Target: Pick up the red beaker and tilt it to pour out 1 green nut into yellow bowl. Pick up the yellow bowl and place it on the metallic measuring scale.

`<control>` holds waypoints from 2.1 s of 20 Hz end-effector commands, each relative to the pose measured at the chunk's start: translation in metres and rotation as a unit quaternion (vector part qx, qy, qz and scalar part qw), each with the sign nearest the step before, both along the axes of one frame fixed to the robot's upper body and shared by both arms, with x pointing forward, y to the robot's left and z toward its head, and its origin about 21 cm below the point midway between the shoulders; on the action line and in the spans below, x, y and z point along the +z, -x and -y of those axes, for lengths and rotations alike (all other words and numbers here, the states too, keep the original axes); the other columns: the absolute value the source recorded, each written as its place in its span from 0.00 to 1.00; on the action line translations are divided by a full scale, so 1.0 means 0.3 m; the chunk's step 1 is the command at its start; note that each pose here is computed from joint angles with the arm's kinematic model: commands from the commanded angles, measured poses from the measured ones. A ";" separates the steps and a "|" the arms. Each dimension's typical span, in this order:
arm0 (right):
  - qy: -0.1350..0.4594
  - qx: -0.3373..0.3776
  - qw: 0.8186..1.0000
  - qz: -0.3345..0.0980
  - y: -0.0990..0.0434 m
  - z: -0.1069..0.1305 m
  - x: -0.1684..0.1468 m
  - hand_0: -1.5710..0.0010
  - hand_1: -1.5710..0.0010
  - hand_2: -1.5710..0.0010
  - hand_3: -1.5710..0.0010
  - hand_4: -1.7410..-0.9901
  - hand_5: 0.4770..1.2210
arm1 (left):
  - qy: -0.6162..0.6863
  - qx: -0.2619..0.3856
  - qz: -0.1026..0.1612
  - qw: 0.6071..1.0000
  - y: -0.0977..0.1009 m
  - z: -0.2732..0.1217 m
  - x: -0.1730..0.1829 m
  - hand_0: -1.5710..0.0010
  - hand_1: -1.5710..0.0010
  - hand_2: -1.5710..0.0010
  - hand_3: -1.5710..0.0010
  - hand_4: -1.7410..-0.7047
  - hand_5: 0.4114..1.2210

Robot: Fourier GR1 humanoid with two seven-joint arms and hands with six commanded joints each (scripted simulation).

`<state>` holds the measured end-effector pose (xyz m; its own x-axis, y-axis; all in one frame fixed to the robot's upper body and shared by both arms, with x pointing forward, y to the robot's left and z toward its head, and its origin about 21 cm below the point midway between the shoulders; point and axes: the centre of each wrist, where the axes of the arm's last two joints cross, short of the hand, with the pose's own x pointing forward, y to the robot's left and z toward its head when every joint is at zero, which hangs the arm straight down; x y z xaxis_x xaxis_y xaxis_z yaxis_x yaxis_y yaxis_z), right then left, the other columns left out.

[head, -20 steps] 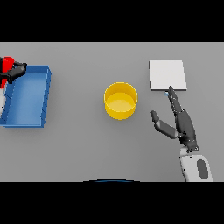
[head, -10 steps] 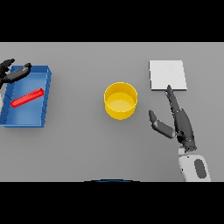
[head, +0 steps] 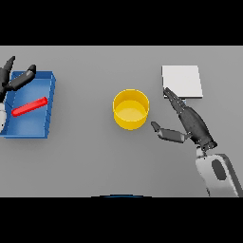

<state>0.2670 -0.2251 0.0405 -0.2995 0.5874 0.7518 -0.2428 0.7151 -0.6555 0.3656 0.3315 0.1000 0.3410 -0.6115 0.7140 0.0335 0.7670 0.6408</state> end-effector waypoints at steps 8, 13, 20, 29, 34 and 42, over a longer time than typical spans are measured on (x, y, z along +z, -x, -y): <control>0.251 0.166 0.952 0.061 -0.132 -0.102 0.096 1.00 1.00 1.00 1.00 0.77 0.22 | 0.010 0.005 -0.011 1.000 0.005 0.007 0.013 1.00 1.00 1.00 1.00 0.90 0.34; 0.329 0.233 0.914 0.057 -0.195 -0.169 0.077 1.00 1.00 1.00 1.00 0.78 0.22 | 0.010 -0.001 -0.013 1.000 0.011 -0.001 0.005 1.00 1.00 1.00 1.00 0.90 0.35; 0.395 0.298 0.869 0.024 -0.257 -0.257 0.063 1.00 1.00 1.00 1.00 0.77 0.25 | 0.005 0.004 -0.013 1.000 0.006 -0.024 0.010 1.00 1.00 1.00 1.00 0.90 0.36; 0.450 0.319 0.834 -0.022 -0.316 -0.302 0.021 1.00 1.00 1.00 0.99 0.74 0.29 | -0.004 0.004 -0.019 1.000 0.010 -0.043 0.007 1.00 1.00 1.00 1.00 0.92 0.37; 0.452 0.316 0.834 -0.019 -0.323 -0.326 0.005 0.88 0.88 0.88 0.86 0.58 0.56 | -0.002 -0.006 -0.017 1.000 0.000 -0.021 0.007 1.00 1.00 1.00 1.00 0.92 0.37; 0.439 0.337 0.833 -0.022 -0.318 -0.308 0.026 0.15 0.16 0.21 0.32 0.11 0.93 | -0.007 -0.004 -0.012 1.000 -0.011 -0.029 0.025 1.00 1.00 1.00 1.00 0.92 0.37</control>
<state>0.3625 -0.1328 0.0484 -0.7682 0.6239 0.1434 -0.4332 -0.3418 -0.8340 0.3690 0.3403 0.1075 0.3521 -0.6246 0.6971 0.0548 0.7572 0.6508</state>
